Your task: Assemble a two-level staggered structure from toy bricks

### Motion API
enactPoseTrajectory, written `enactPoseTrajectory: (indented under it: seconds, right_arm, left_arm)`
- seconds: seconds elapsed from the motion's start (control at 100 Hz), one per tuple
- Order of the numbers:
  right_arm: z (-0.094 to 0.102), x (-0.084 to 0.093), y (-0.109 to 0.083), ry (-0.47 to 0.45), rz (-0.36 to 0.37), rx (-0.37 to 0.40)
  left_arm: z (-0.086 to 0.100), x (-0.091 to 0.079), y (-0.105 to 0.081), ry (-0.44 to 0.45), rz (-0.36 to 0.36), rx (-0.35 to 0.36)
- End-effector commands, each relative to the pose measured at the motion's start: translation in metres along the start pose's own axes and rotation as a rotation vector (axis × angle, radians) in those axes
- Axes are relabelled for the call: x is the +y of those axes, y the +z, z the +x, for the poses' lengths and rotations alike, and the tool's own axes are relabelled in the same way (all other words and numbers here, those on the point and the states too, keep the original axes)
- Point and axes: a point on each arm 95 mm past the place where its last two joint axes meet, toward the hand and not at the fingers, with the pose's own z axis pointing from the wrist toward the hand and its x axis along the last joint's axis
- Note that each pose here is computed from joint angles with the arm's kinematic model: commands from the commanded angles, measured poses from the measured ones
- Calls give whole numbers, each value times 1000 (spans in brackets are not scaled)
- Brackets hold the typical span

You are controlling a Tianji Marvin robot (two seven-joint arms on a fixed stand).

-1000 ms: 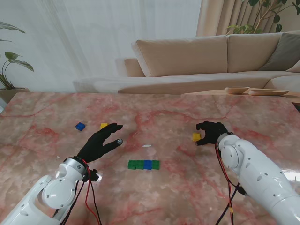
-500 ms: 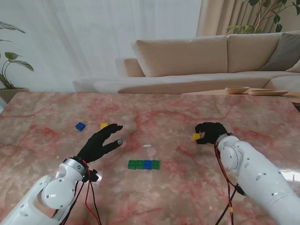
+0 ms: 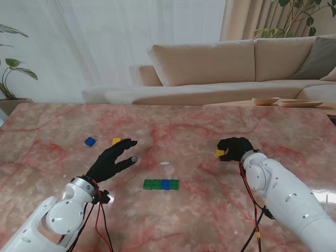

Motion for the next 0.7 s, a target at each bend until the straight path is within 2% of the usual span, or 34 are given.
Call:
enactPoseTrajectory:
  seconds: [0.0,0.46,0.69]
  right_arm:
    - [0,-13,-2,4,36,-3]
    - [3,-20,-3,0,26,6]
    - [9,-14,-11,14,-10,8]
  left_arm:
    - [0,1,-2,0,-5,0]
    - [0,1,-3,-2,-4,0]
    - [0,2,-3,-6,-1,3]
